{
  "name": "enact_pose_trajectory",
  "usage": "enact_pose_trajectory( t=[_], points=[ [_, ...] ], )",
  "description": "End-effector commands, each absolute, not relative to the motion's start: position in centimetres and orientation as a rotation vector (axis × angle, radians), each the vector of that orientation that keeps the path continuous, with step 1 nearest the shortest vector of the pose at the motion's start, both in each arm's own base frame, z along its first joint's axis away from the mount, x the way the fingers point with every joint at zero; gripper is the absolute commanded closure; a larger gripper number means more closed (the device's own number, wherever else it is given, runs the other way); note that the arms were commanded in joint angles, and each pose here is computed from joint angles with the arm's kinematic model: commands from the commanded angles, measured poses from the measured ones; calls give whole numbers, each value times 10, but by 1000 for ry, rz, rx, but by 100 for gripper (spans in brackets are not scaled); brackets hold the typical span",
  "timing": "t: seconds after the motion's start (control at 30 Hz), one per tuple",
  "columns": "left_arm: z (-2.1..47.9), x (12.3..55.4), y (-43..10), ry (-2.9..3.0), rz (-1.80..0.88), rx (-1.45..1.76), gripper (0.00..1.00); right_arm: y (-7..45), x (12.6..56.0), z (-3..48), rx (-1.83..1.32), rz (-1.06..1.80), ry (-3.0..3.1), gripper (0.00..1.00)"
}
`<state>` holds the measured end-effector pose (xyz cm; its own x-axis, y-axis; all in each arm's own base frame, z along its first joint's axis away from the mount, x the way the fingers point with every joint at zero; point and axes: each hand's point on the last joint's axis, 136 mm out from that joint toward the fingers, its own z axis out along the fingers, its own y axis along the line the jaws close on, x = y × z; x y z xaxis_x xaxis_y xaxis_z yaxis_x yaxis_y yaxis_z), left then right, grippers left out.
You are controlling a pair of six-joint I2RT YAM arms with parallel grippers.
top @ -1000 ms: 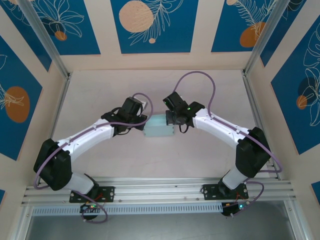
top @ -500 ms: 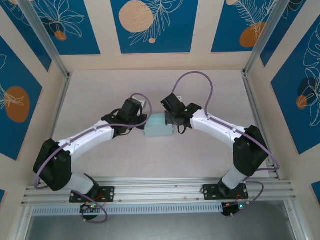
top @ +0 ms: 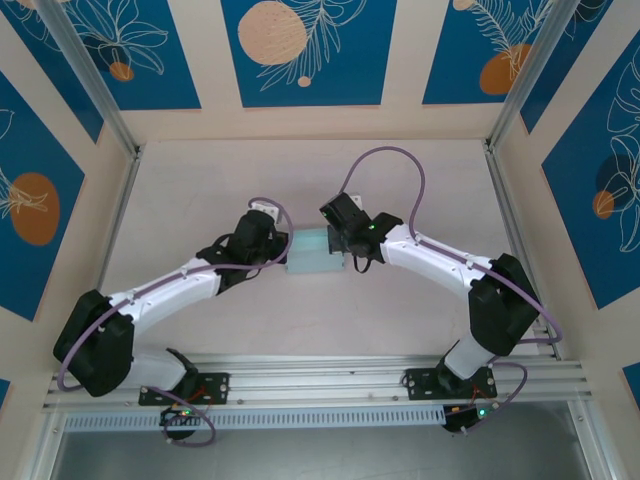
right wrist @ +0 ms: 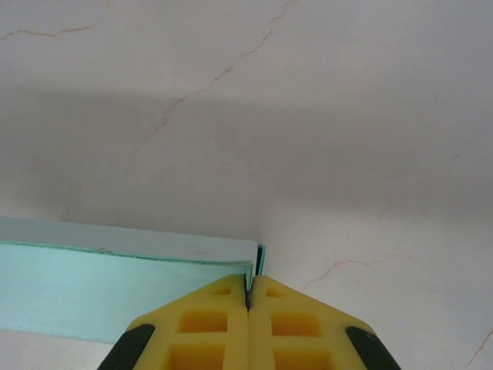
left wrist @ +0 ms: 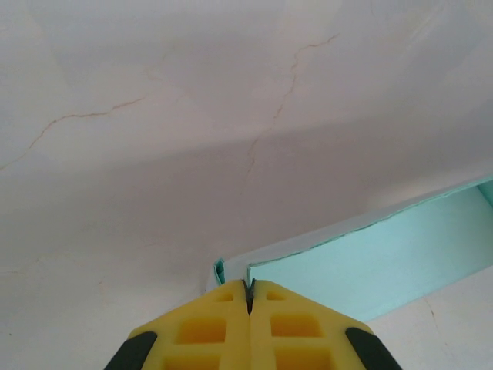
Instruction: Fold the paper box
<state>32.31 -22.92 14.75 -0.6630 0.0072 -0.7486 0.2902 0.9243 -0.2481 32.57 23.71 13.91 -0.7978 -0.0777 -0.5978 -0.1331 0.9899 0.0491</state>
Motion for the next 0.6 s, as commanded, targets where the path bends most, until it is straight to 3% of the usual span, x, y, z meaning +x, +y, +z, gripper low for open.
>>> enact_pose_trajectory(
  t=[0.0,0.3,0.57],
  points=[
    [170,321,-257,2168,-602,214,100,265,315,147,-196,267,2483,100],
    [172,321,-266,2169,-706,149,100,265,314,145,-197,256,2486,100],
    [157,318,-253,2198,-611,169,100,263,313,145,-197,248,2482,100]
  ],
)
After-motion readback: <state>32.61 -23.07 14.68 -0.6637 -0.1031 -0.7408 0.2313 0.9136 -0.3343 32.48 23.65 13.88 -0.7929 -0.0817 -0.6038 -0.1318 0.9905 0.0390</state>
